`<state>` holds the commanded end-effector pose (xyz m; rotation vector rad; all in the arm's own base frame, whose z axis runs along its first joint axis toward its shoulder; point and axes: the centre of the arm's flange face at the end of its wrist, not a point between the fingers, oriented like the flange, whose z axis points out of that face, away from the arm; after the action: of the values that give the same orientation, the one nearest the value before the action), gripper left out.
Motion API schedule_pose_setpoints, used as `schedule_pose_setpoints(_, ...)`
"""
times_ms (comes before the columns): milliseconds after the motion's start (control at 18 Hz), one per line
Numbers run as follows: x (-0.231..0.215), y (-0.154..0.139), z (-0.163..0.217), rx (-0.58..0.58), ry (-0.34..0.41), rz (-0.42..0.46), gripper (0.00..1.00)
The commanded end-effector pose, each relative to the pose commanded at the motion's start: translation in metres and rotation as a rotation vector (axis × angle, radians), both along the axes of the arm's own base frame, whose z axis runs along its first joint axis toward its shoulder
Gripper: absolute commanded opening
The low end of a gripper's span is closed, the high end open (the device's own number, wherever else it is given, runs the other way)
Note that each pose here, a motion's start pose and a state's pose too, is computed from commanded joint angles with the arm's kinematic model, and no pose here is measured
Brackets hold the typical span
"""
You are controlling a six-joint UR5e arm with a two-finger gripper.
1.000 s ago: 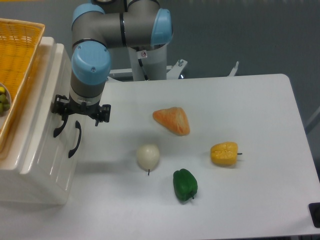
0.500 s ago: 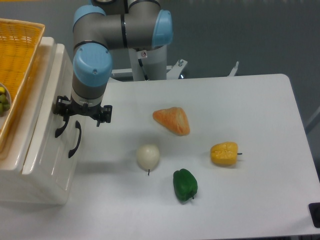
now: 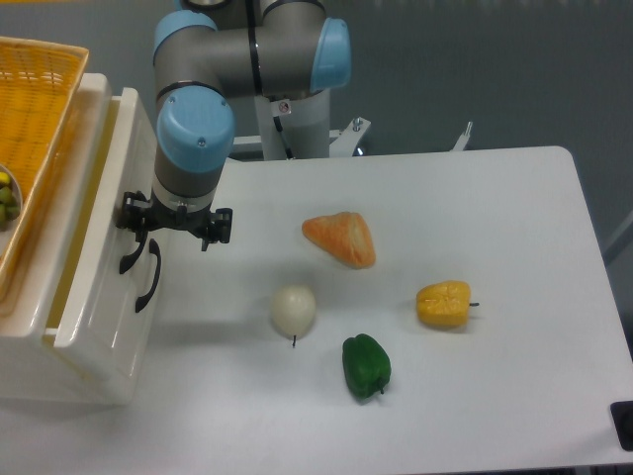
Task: Slide open the top white drawer
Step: 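Pull the handle away from the cabinet, sliding the drawer out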
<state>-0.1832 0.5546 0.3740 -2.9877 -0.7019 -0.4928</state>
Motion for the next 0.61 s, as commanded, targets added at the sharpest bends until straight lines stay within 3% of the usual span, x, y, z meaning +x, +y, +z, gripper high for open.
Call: schedule_pose_setpoints(611,-0.034,-0.014,0.002,0.005,0.017,0.03,1.0)
